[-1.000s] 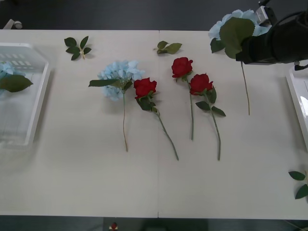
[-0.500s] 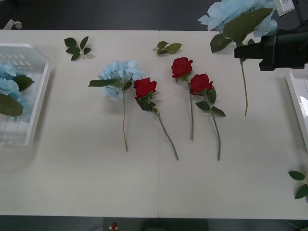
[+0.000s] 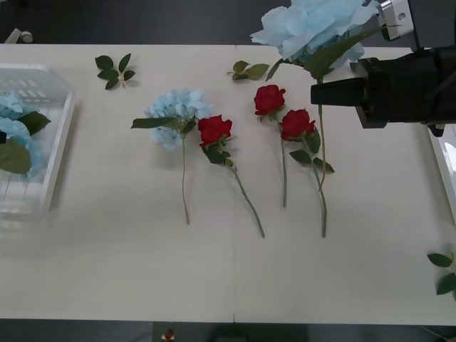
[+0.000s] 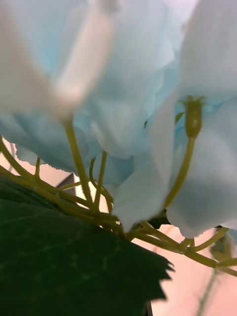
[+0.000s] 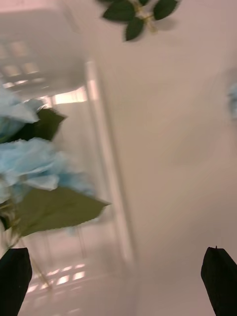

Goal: Put the red flowers into the right box and the blue flowers into the left box

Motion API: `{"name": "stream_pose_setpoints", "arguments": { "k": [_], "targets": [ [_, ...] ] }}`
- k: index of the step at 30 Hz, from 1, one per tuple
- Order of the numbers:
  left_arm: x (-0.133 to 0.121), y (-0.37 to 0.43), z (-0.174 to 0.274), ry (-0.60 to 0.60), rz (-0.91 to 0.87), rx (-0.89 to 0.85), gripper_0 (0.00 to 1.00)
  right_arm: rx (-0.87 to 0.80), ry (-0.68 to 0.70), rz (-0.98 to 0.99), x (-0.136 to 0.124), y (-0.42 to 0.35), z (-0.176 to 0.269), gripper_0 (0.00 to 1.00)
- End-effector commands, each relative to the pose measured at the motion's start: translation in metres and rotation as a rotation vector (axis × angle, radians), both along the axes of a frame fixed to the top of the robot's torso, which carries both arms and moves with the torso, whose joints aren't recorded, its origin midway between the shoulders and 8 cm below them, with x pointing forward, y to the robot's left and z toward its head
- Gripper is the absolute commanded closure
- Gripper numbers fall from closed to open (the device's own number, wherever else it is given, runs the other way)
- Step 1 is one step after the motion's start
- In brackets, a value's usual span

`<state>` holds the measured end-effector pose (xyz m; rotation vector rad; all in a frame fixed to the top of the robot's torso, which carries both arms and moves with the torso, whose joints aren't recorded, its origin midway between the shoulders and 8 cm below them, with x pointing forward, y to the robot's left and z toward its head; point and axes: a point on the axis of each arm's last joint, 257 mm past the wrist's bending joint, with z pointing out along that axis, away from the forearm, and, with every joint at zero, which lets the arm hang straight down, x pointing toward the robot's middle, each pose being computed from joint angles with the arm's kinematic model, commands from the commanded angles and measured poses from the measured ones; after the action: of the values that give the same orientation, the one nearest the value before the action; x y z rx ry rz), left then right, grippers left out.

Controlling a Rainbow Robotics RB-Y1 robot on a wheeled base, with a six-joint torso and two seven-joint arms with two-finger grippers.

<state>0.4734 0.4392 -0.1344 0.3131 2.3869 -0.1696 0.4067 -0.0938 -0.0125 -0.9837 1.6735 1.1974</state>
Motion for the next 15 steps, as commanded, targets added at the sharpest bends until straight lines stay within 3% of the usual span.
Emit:
{"name": "stream_pose_setpoints", "arguments": {
  "k": [1, 7, 15],
  "targets": [
    [0.005, -0.066, 0.005, -0.043, -0.151, -0.021, 0.00, 0.062, -0.025, 0.068, -0.016, 0.021, 0.014, 1.00],
    [0.006, -0.164, -0.003, -0.125, -0.339, -0.199, 0.00, 0.128, -0.017, 0.119, -0.032, 0.046, 0.022, 1.00],
    [-0.034, -0.257, -0.012, -0.258, -0.610, -0.431, 0.00, 0.180, 0.029, 0.171, -0.045, 0.070, 0.022, 1.00]
  ]
}}
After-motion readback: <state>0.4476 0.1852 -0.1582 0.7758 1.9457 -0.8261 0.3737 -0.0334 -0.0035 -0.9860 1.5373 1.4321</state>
